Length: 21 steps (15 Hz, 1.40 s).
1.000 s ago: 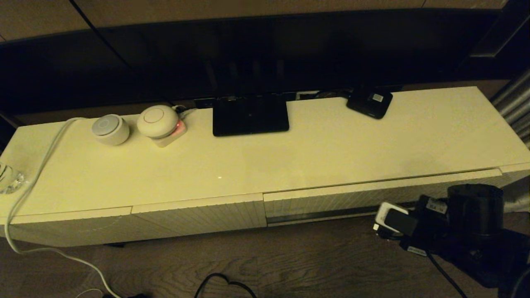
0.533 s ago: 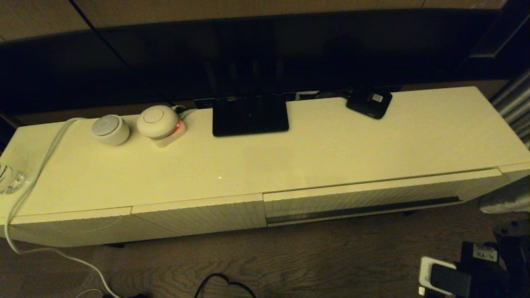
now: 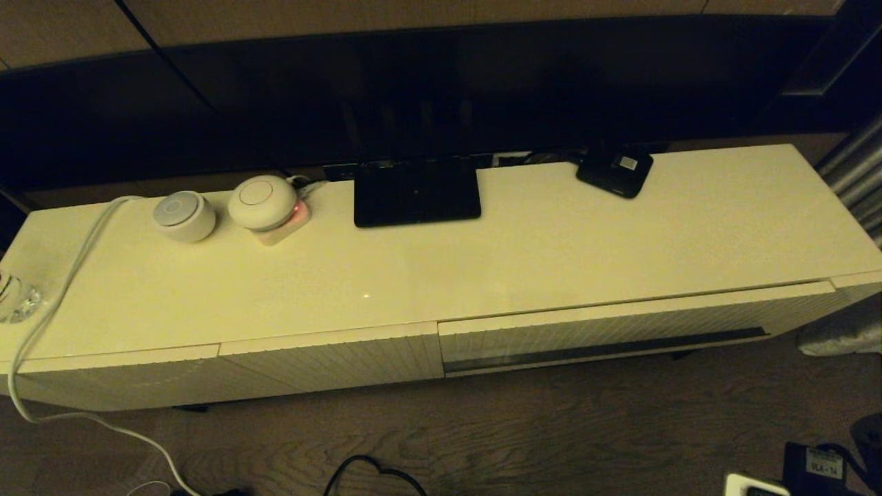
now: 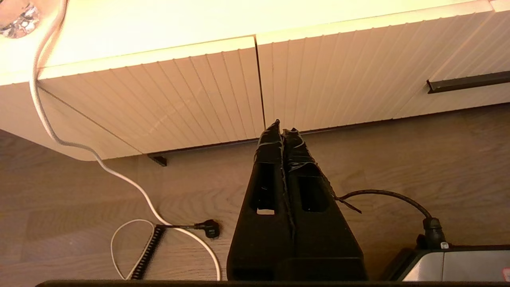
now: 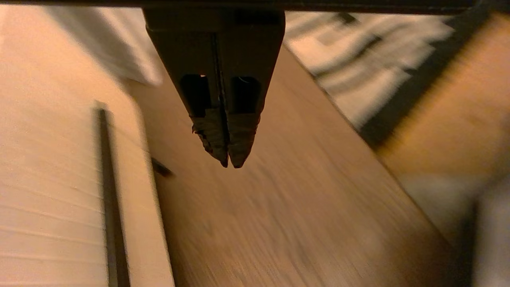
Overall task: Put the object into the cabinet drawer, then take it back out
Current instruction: Open the drawer
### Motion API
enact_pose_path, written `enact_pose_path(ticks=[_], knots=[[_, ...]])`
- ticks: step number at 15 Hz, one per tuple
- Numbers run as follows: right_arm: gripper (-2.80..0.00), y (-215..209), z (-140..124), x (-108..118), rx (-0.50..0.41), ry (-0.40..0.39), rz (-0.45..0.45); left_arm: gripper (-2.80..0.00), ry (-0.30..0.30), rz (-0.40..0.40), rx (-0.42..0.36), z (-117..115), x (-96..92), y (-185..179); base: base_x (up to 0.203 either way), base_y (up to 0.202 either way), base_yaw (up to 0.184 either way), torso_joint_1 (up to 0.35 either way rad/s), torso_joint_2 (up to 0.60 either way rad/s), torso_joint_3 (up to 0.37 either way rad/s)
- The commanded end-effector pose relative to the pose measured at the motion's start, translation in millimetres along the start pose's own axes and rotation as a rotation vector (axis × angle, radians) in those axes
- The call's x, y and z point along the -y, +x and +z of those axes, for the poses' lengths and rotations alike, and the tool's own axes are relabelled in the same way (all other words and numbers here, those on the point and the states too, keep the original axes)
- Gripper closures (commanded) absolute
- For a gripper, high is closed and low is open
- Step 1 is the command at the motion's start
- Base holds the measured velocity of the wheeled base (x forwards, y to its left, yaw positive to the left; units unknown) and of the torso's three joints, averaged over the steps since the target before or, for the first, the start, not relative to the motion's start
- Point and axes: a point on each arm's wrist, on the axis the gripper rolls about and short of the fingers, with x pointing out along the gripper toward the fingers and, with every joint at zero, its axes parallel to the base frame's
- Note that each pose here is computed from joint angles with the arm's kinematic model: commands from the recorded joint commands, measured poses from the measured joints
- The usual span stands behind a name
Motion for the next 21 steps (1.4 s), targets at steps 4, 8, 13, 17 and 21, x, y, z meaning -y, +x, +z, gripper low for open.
enact_pose_path(ticks=[4,8,13,17,21], knots=[[0.0,-25,-7,-4,0.103,0.057,0.027,0.0,0.0,0.0,-0.003,-1,0.1,0,0.0,0.0,0.0,0.0,0.0,0.0],[0.0,-10,-9,-15,0.014,-0.059,0.164,0.0,0.0,0.0,-0.003,-1,0.1,0,0.0,0.0,0.0,0.0,0.0,0.0],[0.0,15,-3,-19,-0.049,-0.195,0.275,0.0,0.0,0.0,-0.003,-1,0.1,0,0.0,0.0,0.0,0.0,0.0,0.0],[0.0,20,0,-16,0.001,-0.394,0.247,0.0,0.0,0.0,-0.003,-1,0.1,0,0.0,0.0,0.0,0.0,0.0,0.0],[0.0,27,12,-3,0.033,-0.467,0.212,0.0,-0.001,0.0,-0.003,-1,0.1,0,0.0,0.0,0.0,0.0,0.0,0.0]])
